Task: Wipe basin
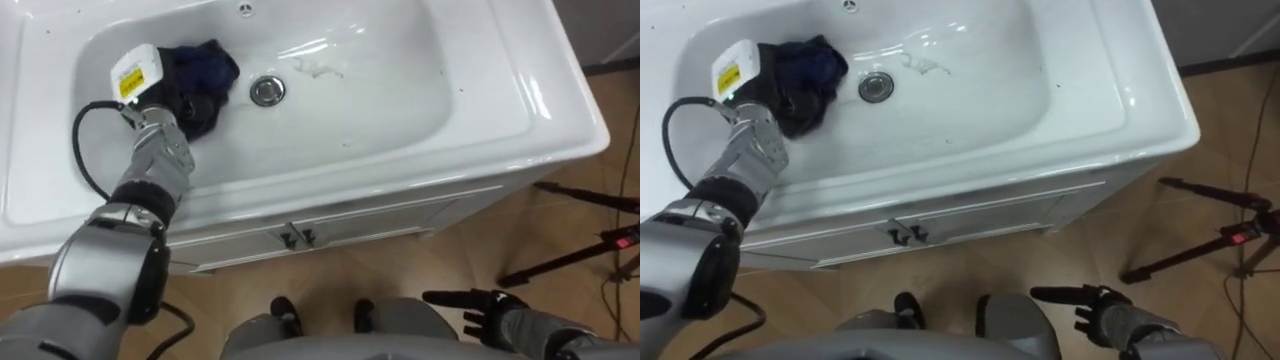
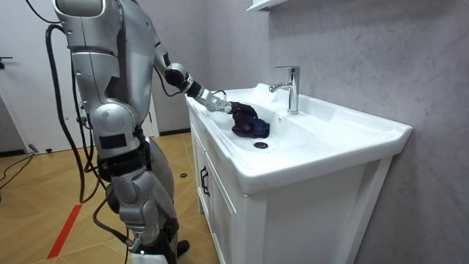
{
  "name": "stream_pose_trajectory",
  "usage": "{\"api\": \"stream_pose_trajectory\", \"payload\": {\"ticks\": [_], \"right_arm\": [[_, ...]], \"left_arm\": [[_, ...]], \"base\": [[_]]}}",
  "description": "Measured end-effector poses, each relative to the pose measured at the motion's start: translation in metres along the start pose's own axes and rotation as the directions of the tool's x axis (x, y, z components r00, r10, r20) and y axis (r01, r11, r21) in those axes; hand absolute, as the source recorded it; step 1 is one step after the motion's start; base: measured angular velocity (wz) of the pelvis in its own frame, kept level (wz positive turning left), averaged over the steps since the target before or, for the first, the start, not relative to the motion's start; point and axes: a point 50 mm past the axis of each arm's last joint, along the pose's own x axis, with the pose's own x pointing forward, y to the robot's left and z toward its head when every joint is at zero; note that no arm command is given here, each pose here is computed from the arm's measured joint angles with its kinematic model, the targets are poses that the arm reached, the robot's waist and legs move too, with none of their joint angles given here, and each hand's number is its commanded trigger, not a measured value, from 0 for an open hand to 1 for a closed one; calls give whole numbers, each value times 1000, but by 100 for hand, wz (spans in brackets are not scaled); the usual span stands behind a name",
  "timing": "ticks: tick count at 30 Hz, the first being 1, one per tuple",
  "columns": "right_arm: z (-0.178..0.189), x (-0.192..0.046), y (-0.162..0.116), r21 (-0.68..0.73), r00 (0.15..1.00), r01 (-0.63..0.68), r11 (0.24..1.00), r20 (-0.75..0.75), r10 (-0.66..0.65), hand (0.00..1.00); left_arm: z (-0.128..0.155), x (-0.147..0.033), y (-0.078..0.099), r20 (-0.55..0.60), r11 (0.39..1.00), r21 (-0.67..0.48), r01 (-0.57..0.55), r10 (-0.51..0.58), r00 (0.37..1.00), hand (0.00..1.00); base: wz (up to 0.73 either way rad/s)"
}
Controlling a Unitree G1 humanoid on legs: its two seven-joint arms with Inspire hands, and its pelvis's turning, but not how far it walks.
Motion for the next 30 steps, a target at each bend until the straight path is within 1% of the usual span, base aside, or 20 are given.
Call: {"api": "stream_pose_trajectory", "payload": {"ticks": [3,6,9,13,18,22,26,30], "right_arm": [[-2,0,2,-13,1000,-5,1000,-5,5,0],[1,0,2,-22,1000,-18,1000,16,19,0],[4,0,3,-39,999,-22,999,29,23,0],[9,0,5,-43,998,-27,999,48,29,0],[11,-1,3,-46,998,-24,999,63,27,0],[12,-1,3,-45,996,-43,998,72,46,0],[13,-1,2,-47,994,-58,997,85,62,0],[13,-2,-4,-24,995,-56,998,84,58,0]], "left_arm": [[5,2,0,-13,999,-49,16,-16,1000,100],[11,4,1,-38,986,-162,28,-35,999,100],[15,5,1,-52,968,-244,49,-64,997,100],[16,4,-2,-46,955,-287,77,-93,995,100],[23,3,-7,-4,959,-248,136,-141,990,100],[39,2,-12,57,953,-213,217,-210,976,100],[49,2,-12,86,950,-206,232,-219,972,100],[50,2,-13,88,949,-203,242,-228,970,100]], "base": [[7],[5],[6],[-10],[-1],[-10],[-10],[-11]]}}
